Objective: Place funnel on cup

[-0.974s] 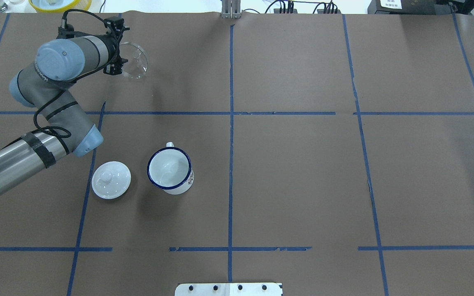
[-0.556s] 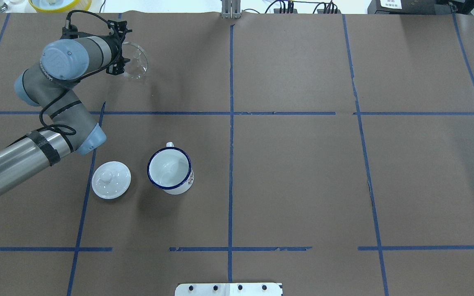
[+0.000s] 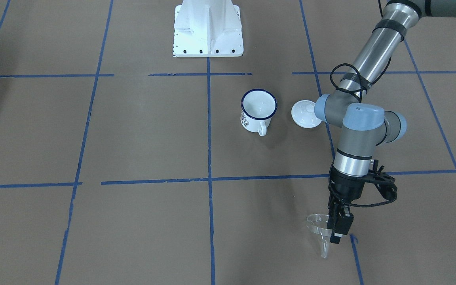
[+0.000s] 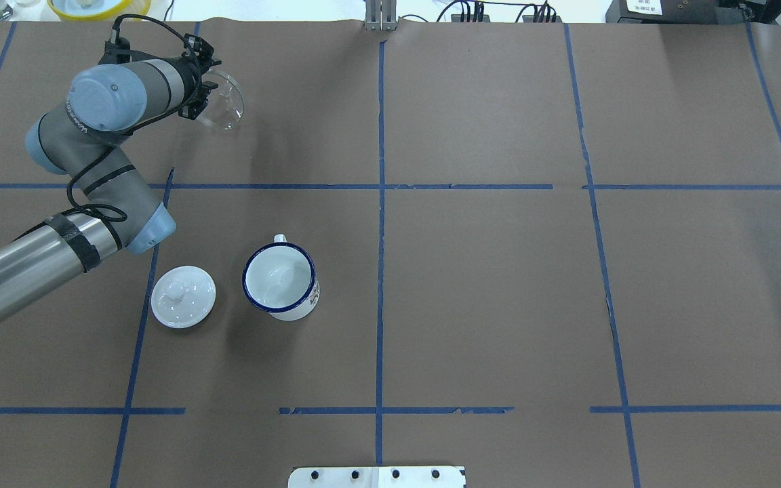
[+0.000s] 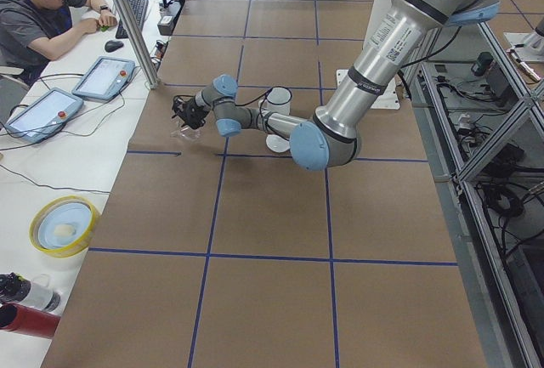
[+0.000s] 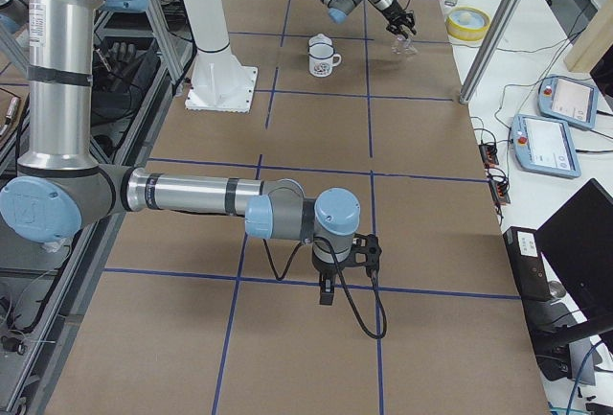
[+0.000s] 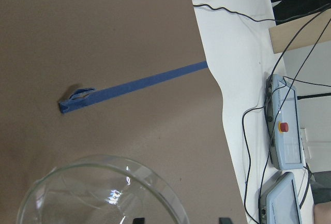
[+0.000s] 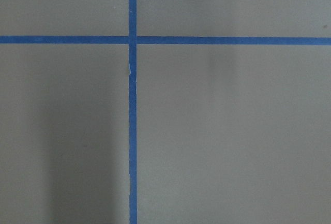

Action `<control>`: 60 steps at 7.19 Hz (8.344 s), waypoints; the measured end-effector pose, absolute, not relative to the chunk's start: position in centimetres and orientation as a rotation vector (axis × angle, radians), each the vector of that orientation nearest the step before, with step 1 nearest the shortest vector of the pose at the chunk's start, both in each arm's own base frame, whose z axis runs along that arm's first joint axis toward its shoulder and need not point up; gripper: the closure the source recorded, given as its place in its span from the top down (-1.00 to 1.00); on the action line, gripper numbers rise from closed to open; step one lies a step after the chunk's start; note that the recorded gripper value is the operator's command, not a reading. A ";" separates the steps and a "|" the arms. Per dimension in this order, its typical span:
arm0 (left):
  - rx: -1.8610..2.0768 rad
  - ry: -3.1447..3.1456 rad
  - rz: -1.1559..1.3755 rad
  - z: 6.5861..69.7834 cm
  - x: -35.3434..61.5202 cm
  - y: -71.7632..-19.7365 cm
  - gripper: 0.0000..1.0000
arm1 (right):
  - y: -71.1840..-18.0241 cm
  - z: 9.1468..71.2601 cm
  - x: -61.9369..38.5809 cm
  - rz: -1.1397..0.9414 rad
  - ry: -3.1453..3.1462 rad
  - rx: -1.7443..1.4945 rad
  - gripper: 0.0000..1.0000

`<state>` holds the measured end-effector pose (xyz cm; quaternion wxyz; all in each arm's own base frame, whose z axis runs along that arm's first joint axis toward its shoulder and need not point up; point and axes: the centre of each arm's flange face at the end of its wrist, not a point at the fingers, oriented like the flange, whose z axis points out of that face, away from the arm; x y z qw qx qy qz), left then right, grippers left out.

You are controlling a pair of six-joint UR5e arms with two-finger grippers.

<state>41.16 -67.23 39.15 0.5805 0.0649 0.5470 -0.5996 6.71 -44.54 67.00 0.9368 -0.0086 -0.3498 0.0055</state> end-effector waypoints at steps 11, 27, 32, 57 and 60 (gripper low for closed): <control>0.017 1.211 -1.032 13.3 25.3 -58.8 -1.00 | -44.5 67.0 6.7 0.011 -0.715 -0.018 1.00; -0.273 0.710 -0.260 15.9 50.6 -45.8 -1.00 | -44.5 67.0 6.7 0.011 -0.715 -0.018 1.00; -0.269 0.715 -0.254 17.7 52.1 -46.6 -0.74 | -44.5 67.0 6.7 0.011 -0.715 -0.018 1.00; 0.032 0.795 0.021 63.8 -7.6 -47.2 1.00 | -44.5 67.0 6.7 0.011 -0.715 -0.018 1.00; 0.052 0.788 0.034 62.7 -7.5 -47.4 1.00 | -44.5 67.0 6.7 0.011 -0.715 -0.018 1.00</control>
